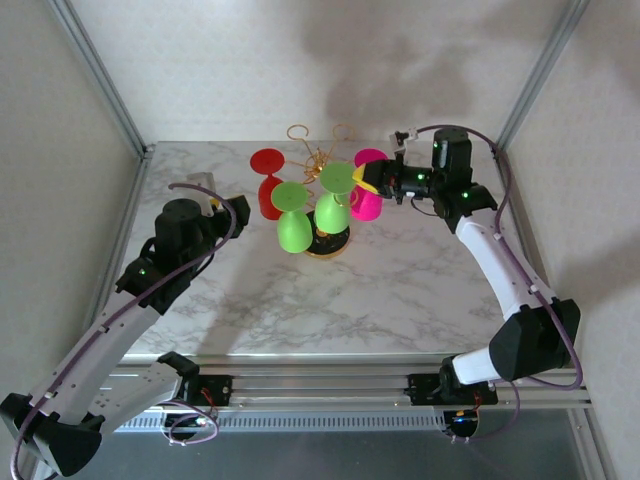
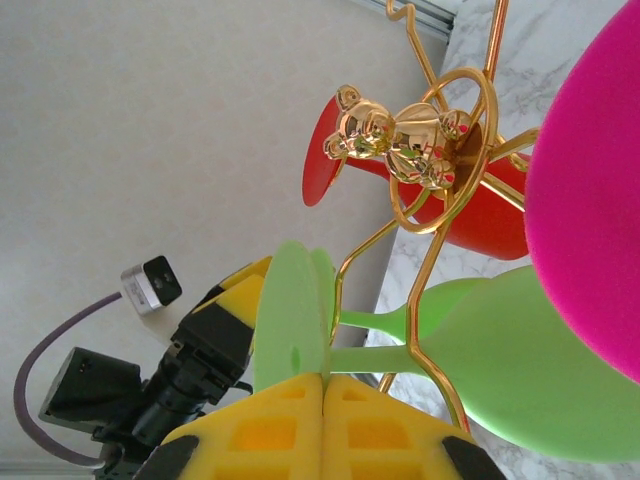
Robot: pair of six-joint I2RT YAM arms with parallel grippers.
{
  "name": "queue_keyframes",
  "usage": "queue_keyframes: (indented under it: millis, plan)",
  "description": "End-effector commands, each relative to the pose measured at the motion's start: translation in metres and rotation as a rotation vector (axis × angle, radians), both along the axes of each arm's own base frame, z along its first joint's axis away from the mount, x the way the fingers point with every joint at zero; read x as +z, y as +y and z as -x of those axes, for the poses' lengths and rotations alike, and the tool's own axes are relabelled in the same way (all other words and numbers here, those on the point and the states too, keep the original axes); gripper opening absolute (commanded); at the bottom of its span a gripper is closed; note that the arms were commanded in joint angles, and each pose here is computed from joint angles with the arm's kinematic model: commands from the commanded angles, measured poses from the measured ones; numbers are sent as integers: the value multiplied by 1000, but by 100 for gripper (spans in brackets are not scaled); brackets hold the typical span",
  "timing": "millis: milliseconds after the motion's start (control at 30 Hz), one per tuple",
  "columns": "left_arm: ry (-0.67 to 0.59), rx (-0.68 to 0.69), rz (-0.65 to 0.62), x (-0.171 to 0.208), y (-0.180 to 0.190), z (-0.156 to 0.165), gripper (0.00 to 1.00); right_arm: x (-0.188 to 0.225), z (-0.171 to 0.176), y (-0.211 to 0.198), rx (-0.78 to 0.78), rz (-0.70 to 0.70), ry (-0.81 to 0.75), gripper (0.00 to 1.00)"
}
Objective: Take the wine glass off the wine glass rack
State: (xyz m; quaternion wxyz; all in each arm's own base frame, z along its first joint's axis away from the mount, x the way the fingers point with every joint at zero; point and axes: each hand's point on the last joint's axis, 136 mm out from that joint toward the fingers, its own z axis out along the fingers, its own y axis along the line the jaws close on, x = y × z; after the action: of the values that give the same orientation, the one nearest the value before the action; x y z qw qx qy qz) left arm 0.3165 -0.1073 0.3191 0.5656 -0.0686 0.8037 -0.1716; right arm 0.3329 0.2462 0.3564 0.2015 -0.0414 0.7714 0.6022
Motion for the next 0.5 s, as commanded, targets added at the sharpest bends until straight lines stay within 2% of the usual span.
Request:
queue_keyframes:
  millis: [0,467]
  plan:
    - [-28,-1,-7,11,0,3,61,8,-3,2,-6,17,-57,0]
    - [-28,-2,-4,9,-1,3,61,9,2,6,13,46,-67,0]
